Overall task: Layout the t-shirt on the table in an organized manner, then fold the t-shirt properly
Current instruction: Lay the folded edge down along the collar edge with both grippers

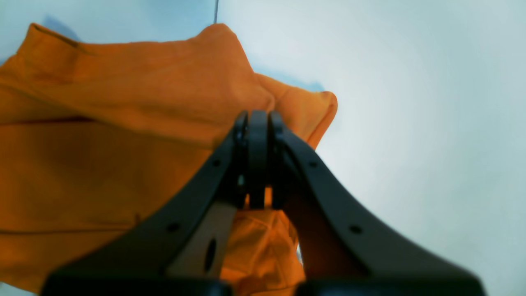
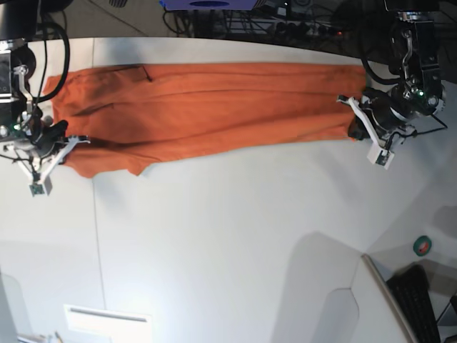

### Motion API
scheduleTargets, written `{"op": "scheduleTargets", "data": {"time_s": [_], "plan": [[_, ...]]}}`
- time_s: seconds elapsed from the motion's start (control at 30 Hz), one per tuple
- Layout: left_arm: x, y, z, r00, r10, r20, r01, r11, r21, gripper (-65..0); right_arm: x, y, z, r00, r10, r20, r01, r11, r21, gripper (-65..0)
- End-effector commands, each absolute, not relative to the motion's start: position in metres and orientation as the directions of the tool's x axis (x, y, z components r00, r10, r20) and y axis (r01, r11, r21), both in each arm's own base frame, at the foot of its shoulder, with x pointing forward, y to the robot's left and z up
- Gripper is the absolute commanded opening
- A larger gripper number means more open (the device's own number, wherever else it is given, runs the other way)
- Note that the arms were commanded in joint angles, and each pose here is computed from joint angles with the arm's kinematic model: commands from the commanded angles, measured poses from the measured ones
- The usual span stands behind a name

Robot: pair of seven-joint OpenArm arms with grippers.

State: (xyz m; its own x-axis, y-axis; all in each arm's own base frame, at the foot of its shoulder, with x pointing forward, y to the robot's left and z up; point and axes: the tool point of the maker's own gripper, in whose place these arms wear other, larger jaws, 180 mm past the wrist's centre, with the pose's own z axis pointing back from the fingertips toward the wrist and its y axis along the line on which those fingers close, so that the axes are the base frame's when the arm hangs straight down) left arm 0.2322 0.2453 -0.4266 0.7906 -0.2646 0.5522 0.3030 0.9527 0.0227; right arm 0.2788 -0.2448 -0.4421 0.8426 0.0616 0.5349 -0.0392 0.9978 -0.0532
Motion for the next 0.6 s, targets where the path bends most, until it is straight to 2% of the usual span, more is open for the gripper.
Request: {"op": "scheduleTargets", "data": {"time_s": [0.0, 0.2, 0.57], "plan": [[0.241, 0.249, -0.415, 0.765, -0.272, 0.584, 0.308, 0.951, 0.041, -65.0, 0.29, -0.259, -0.424, 0.81, 0.063, 0.583, -0.02, 0.997, -0.081, -65.0], [0.23, 0.248, -0.42, 0.777, -0.276, 0.565, 0.312, 0.949, 0.035, -65.0, 0.281, -0.263, -0.42, 0.807, 0.061, 0.587, -0.01, 0.996, -0.09, -65.0], [0.214, 0.248, -0.429, 0.798, -0.276, 0.536, 0.313, 0.95, 0.023, -65.0, 0.239, -0.26, -0.444, 0.857, 0.057, 0.512, -0.018, 0.996, -0.082, -65.0]]}}
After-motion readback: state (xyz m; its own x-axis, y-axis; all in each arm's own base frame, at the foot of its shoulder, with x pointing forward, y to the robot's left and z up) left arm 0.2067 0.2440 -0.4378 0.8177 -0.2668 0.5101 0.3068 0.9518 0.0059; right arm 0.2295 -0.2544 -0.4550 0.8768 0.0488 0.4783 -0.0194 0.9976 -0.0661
